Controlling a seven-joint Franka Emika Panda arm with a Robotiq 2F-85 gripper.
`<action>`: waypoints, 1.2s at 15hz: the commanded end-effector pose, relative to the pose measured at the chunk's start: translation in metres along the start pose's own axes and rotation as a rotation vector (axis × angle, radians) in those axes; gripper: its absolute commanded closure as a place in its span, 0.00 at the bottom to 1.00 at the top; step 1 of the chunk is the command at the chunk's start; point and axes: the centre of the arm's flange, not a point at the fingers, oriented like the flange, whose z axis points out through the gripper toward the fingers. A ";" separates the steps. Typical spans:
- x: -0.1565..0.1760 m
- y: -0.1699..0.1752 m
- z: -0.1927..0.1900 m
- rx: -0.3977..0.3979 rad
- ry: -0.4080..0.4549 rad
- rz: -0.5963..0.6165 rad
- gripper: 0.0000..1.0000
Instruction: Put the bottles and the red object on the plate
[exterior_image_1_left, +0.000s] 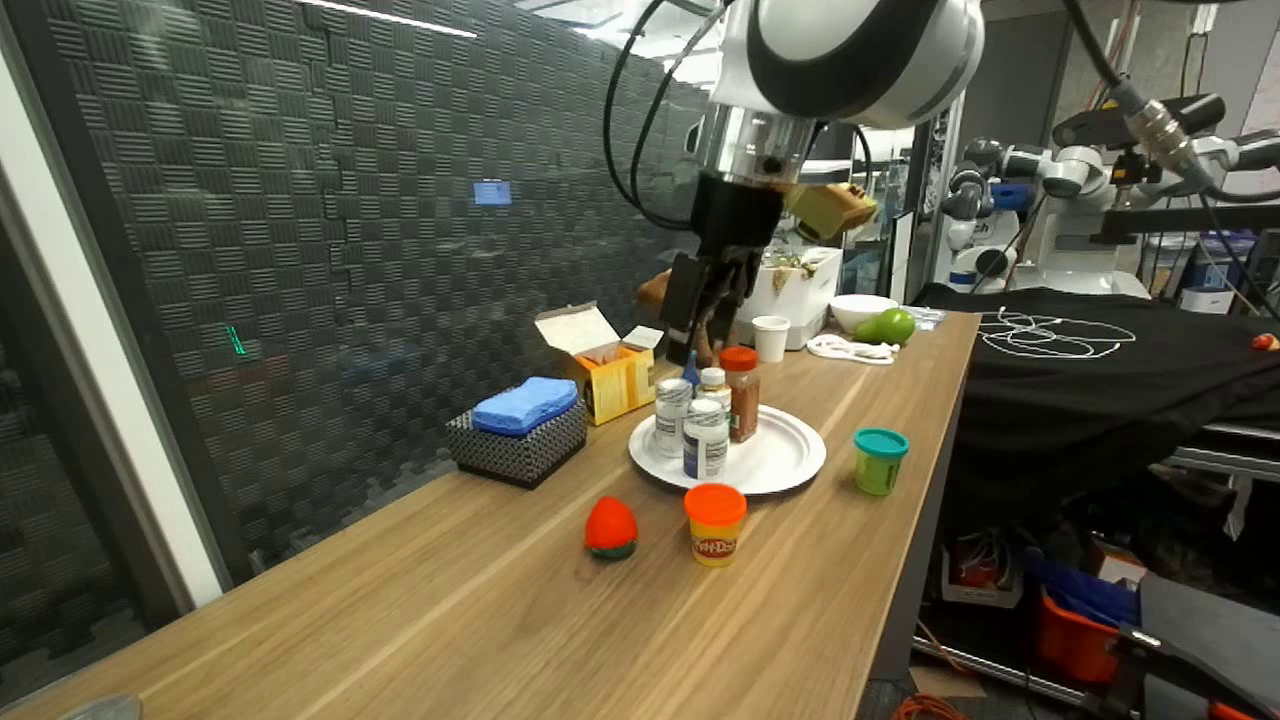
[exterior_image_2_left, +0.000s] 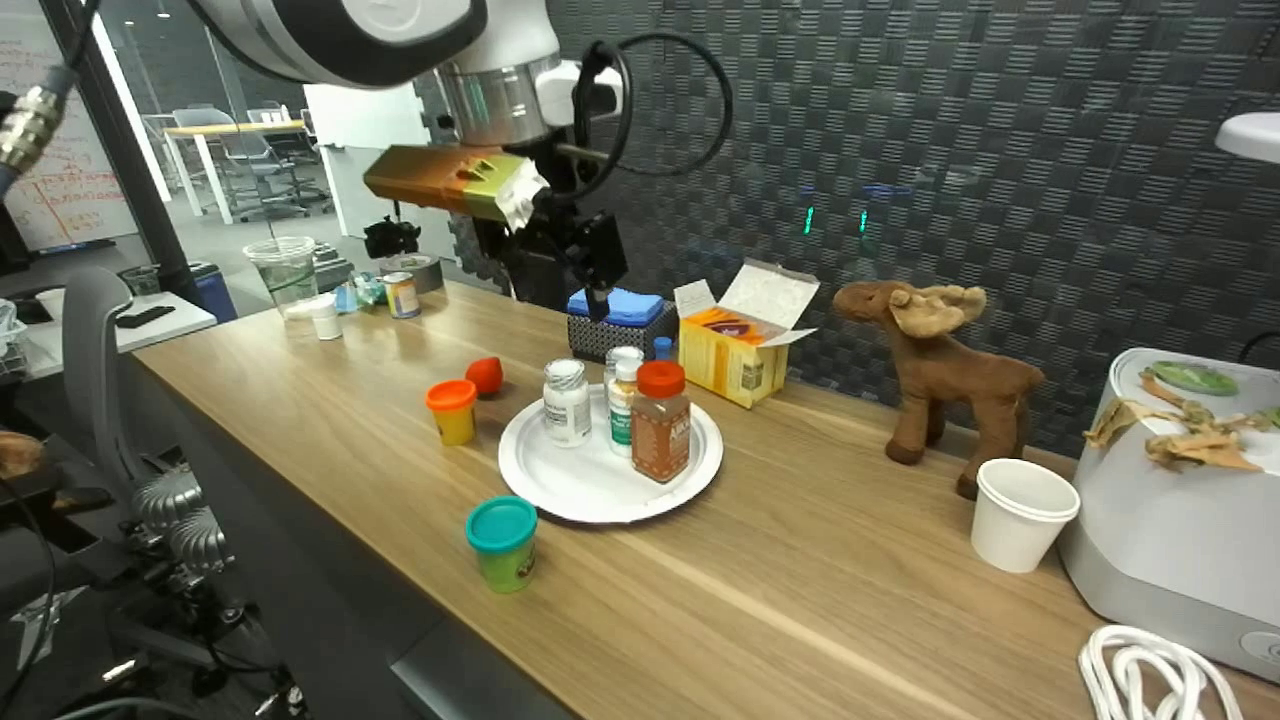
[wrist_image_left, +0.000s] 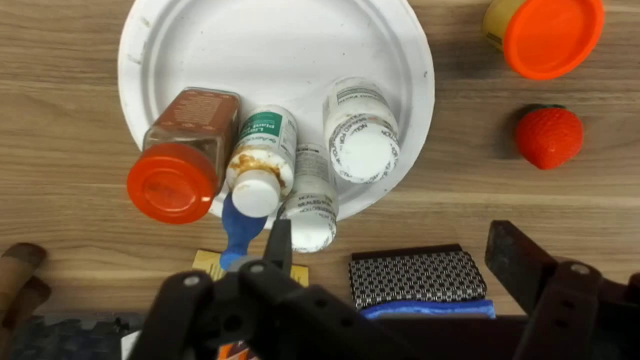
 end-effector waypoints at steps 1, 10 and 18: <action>-0.026 0.004 -0.060 -0.050 0.088 0.110 0.00; -0.084 0.069 -0.072 -0.177 0.063 0.412 0.00; -0.089 0.078 -0.049 -0.145 -0.046 0.447 0.00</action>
